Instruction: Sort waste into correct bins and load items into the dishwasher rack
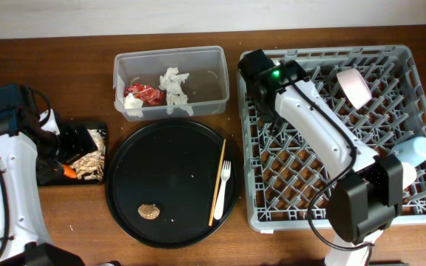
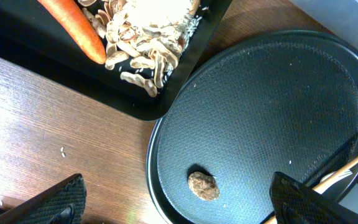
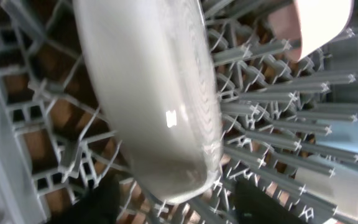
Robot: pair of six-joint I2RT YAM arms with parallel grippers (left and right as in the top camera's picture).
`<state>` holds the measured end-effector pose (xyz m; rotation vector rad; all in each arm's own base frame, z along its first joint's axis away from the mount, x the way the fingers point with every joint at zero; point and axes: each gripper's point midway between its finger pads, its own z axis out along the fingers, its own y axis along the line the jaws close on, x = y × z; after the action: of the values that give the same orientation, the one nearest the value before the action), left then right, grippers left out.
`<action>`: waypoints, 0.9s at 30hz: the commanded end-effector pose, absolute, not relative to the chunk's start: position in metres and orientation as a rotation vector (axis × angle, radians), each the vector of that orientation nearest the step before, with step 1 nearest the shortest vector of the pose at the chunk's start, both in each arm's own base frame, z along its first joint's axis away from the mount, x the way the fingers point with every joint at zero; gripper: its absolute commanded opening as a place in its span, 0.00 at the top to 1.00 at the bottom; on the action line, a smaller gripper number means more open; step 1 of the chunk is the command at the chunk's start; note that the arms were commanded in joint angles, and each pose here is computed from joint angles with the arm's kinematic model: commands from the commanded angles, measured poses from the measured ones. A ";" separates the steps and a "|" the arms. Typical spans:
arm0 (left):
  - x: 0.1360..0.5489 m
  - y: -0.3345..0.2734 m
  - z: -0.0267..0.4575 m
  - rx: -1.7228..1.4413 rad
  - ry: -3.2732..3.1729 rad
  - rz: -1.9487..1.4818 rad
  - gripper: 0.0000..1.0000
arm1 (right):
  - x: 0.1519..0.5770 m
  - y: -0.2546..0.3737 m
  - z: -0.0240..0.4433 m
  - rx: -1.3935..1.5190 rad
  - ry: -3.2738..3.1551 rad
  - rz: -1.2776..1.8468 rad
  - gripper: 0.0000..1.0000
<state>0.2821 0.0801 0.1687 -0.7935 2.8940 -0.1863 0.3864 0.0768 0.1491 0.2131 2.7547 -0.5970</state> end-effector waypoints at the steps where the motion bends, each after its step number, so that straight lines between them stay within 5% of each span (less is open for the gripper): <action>1: 0.283 0.079 0.176 -0.794 2.865 -0.199 0.06 | 0.372 0.086 0.204 0.235 2.687 -0.370 0.24; 5: 0.287 0.063 0.176 -0.693 2.896 -0.199 0.06 | 0.323 0.136 0.253 -0.235 2.725 0.132 0.18; 11: 0.259 -0.033 0.144 -0.270 3.135 -0.223 0.01 | 0.313 0.112 0.245 -0.123 2.807 0.099 0.16; 18: 0.191 -0.075 0.049 -0.712 3.303 -0.309 0.01 | 0.315 0.017 0.240 0.178 2.874 -0.001 0.10; 27: 0.180 -0.057 0.011 -0.984 3.207 -0.133 0.01 | 0.312 0.015 0.239 0.192 2.883 -0.001 0.10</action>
<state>0.1886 -0.0662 0.0181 -0.8624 3.2340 -0.2420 0.3131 0.0139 0.2384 0.2081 2.8820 -0.0071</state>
